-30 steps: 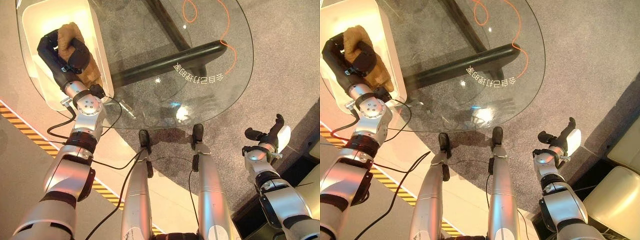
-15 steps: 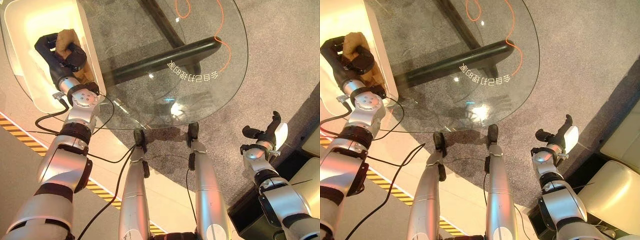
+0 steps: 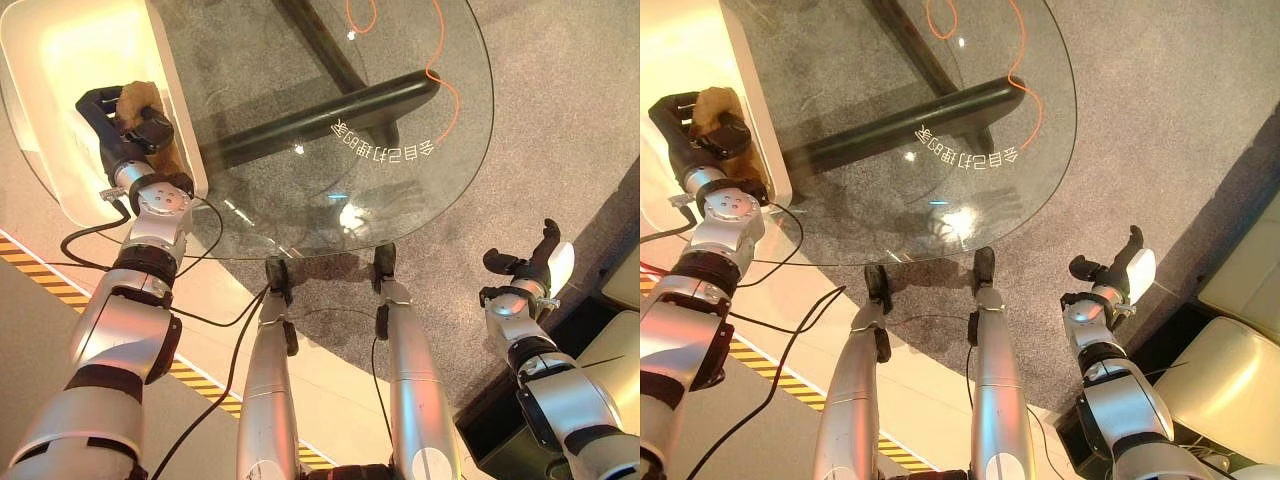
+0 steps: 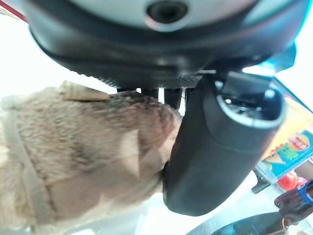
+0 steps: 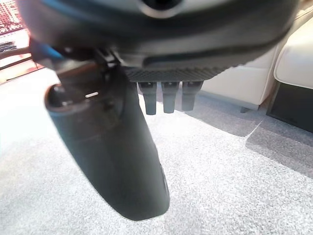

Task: Wipe the table with a cloth and put it in the basket.

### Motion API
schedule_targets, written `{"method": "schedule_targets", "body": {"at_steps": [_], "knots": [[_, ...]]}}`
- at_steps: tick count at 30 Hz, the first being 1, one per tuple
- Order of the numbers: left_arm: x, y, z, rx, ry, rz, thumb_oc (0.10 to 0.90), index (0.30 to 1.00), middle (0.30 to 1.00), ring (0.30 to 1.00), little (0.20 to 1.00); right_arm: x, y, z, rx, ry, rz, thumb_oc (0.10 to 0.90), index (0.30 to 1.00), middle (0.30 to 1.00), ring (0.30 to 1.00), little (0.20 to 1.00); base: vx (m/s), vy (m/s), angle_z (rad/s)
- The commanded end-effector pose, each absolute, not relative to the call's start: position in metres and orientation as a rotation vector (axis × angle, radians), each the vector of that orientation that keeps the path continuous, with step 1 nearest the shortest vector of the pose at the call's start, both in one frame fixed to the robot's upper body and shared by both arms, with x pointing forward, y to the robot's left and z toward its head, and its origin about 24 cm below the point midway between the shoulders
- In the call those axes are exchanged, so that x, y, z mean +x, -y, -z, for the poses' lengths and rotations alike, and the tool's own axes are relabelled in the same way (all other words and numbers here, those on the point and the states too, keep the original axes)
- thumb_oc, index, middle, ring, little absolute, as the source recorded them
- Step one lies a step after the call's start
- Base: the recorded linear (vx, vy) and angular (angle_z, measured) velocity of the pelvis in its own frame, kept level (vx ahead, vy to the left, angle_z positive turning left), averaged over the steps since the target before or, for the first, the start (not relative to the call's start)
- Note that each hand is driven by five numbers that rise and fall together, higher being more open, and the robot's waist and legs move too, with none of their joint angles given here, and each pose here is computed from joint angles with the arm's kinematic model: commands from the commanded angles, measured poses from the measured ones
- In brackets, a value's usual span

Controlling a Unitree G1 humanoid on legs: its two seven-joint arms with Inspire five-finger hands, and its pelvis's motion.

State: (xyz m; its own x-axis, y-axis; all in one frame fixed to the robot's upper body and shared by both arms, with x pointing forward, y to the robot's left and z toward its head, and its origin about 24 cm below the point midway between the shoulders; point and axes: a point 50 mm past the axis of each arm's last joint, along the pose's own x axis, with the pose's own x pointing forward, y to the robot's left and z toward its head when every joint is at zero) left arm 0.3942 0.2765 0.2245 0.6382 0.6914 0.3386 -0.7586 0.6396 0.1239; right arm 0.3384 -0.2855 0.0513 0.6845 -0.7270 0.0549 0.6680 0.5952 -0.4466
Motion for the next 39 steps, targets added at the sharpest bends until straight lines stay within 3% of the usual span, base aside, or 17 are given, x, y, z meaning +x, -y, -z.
{"method": "schedule_targets", "body": {"at_steps": [1,24,39], "knots": [[0.378,-0.312,-0.285,0.256,0.431,-0.971,0.800,0.900,0.900,0.900,0.900,0.330,0.307,-0.057,-0.477,-0.126,0.884,0.800,0.900,0.900,0.900,0.900,0.00,0.000,0.00],[0.376,-0.316,-0.284,0.233,0.430,-0.987,0.800,0.900,0.900,0.900,0.900,0.330,0.306,-0.055,-0.488,-0.129,0.874,0.800,0.900,0.900,0.900,0.900,0.00,-0.002,0.00],[0.356,-0.360,-0.226,0.093,0.255,-0.953,0.800,0.900,0.900,0.900,0.900,0.299,0.318,-0.019,-0.515,-0.253,0.893,0.800,0.900,0.900,0.900,0.900,-0.01,-0.028,0.00]]}}
